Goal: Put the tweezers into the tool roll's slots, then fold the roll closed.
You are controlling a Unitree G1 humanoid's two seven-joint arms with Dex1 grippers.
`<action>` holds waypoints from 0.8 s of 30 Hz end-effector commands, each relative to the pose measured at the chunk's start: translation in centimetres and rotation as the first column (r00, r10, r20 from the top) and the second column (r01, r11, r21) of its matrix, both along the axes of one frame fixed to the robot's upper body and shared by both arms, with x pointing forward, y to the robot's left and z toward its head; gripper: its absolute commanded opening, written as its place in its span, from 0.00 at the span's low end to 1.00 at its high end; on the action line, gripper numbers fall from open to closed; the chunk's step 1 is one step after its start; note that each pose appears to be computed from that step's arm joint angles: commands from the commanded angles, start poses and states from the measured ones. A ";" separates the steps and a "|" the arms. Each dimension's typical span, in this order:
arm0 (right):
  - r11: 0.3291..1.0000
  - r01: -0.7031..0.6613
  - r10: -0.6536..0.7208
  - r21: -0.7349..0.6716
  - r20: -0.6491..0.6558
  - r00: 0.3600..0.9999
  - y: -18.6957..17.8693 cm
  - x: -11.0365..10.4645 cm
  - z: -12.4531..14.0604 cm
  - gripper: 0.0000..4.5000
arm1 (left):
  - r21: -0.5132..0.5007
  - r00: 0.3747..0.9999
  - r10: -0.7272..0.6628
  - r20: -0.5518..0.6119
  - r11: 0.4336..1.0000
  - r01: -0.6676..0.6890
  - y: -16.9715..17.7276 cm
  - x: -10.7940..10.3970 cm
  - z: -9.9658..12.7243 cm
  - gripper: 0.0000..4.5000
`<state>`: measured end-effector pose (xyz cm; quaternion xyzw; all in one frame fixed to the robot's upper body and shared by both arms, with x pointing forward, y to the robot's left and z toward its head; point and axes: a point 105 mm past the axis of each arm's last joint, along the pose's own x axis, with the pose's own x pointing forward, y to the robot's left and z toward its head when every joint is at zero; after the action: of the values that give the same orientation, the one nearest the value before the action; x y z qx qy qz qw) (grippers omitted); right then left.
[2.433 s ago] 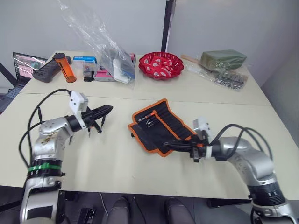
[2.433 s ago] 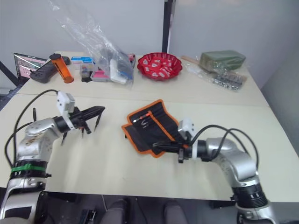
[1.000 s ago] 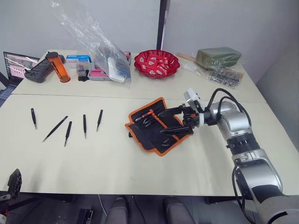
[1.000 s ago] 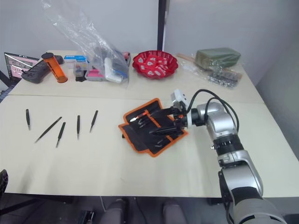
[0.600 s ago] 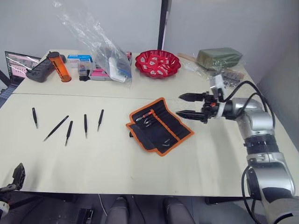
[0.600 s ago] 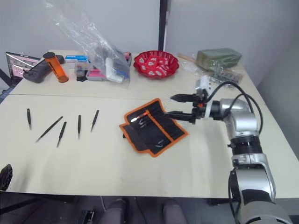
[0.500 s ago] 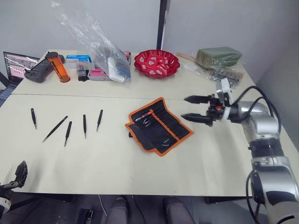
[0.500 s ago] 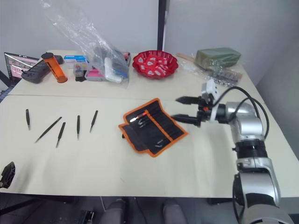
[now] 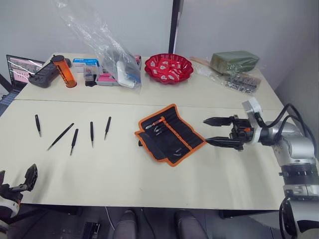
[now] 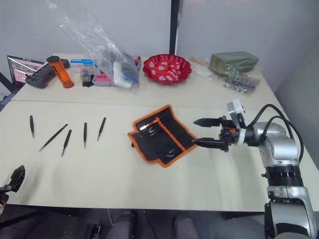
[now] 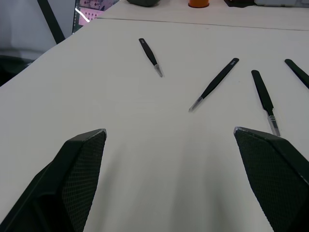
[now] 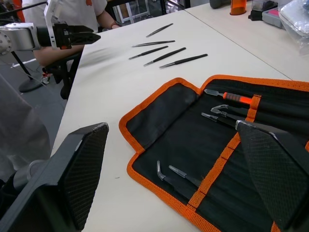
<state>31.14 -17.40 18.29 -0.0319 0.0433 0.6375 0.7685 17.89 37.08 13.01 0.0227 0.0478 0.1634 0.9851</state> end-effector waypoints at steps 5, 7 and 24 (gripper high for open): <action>0.999 0.017 -0.020 0.040 0.063 0.998 1.0 -0.4 1.8 0.99 | -0.017 0.995 0.102 0.009 0.995 -0.102 3.9 3.6 1.3 1.00; 0.999 0.016 -0.019 0.041 0.063 0.998 1.3 -0.5 1.9 0.99 | -0.039 0.994 0.112 0.018 0.993 -0.111 4.8 4.7 1.5 1.00; 0.992 0.062 -0.067 0.110 0.043 0.997 2.7 -1.1 2.6 0.99 | -0.122 0.998 0.056 -0.026 0.991 -0.059 7.7 14.1 2.2 1.00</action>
<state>30.33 -14.68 19.54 0.0024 0.0198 0.6114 0.7911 31.82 44.11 13.65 -0.0592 0.0898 0.1833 0.9772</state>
